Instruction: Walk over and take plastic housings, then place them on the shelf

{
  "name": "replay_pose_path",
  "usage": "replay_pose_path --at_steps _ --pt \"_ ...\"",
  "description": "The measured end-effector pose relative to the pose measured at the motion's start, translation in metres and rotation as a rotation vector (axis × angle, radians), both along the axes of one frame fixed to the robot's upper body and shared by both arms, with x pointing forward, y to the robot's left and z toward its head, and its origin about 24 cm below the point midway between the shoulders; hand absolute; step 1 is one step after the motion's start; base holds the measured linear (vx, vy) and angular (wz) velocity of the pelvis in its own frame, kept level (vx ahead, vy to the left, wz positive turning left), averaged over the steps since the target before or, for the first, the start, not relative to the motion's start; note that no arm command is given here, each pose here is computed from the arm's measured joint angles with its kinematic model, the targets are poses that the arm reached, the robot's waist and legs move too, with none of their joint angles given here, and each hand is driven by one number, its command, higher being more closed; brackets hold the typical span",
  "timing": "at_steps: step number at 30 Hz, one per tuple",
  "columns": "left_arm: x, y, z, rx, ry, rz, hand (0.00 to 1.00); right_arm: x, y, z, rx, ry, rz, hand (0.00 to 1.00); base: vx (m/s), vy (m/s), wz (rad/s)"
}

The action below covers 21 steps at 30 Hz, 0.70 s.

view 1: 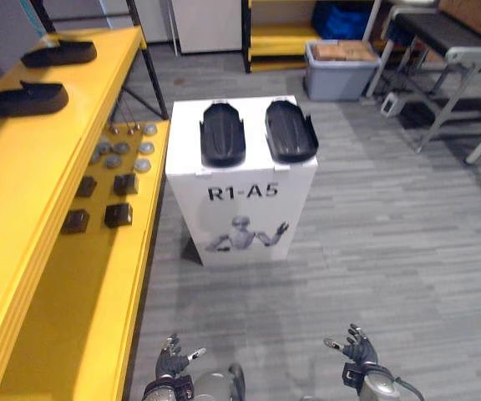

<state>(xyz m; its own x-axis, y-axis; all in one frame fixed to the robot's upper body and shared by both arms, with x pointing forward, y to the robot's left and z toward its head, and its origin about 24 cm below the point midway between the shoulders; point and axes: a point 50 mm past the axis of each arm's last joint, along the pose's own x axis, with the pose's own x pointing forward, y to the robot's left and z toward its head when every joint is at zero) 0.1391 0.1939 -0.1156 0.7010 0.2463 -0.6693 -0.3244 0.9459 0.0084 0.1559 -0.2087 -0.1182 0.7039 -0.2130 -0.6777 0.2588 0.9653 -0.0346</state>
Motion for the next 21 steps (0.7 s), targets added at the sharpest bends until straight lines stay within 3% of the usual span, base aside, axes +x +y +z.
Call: replay_pose_path --at_steps 7,14,21 --pt "-0.001 0.008 -0.002 0.018 0.017 0.011 0.00 -0.014 -0.002 -0.008 -0.005 0.059 0.002 0.00 0.54 -0.115 0.59" --pt "-0.001 -0.016 -0.004 -0.057 0.011 0.055 0.00 -0.012 0.001 0.001 0.001 -0.003 -0.001 0.00 0.48 -0.203 0.19" --pt "0.004 -0.020 -0.001 -0.061 -0.011 0.037 0.00 -0.021 -0.009 0.000 -0.006 0.006 -0.088 0.00 0.22 0.118 -0.18"
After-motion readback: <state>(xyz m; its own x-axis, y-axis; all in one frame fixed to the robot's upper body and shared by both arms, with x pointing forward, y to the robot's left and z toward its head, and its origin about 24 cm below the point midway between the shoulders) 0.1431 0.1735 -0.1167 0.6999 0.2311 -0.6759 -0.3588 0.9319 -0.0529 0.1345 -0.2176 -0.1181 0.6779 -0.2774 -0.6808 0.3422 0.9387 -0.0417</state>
